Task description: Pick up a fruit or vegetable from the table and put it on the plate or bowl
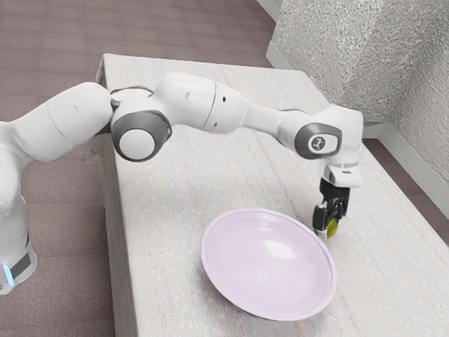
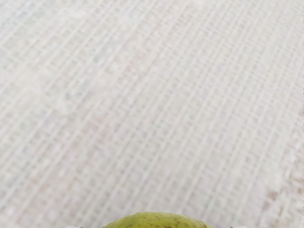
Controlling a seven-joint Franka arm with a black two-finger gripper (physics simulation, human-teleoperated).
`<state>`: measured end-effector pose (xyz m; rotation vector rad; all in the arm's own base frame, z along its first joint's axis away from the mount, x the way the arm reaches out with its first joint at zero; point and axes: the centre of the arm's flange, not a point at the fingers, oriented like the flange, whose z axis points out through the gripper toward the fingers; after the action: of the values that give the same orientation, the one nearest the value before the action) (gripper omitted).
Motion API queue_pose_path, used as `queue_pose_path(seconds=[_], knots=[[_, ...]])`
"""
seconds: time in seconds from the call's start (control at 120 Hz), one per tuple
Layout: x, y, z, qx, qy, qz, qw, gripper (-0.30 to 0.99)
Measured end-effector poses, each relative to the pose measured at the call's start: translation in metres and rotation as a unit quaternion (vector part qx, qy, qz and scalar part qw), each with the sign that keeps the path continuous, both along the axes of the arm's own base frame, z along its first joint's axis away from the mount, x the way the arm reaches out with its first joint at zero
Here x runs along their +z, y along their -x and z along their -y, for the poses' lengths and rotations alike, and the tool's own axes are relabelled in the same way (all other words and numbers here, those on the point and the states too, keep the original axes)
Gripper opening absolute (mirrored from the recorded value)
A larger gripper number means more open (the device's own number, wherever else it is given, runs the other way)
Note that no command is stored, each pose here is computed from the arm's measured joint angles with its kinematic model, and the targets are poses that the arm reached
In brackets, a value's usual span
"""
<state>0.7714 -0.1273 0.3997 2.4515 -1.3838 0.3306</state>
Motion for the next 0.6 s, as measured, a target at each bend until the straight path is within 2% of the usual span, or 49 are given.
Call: queue_pose_path(seconds=[0.183,0.3,0.367,0.442,0.558,0.6], knots=[[0.022,0.002,0.000,-0.003,-0.006,0.017,1.000,0.33],[0.093,0.020,0.005,-0.009,-0.010,0.055,0.998,0.33],[0.133,0.042,0.012,-0.017,-0.012,0.067,0.998,0.33],[0.152,0.078,0.029,-0.033,-0.015,0.055,0.998,0.33],[0.148,0.138,0.117,-0.099,-0.021,0.031,0.994,0.33],[0.134,0.163,0.135,-0.112,-0.026,0.015,0.993,0.33]])
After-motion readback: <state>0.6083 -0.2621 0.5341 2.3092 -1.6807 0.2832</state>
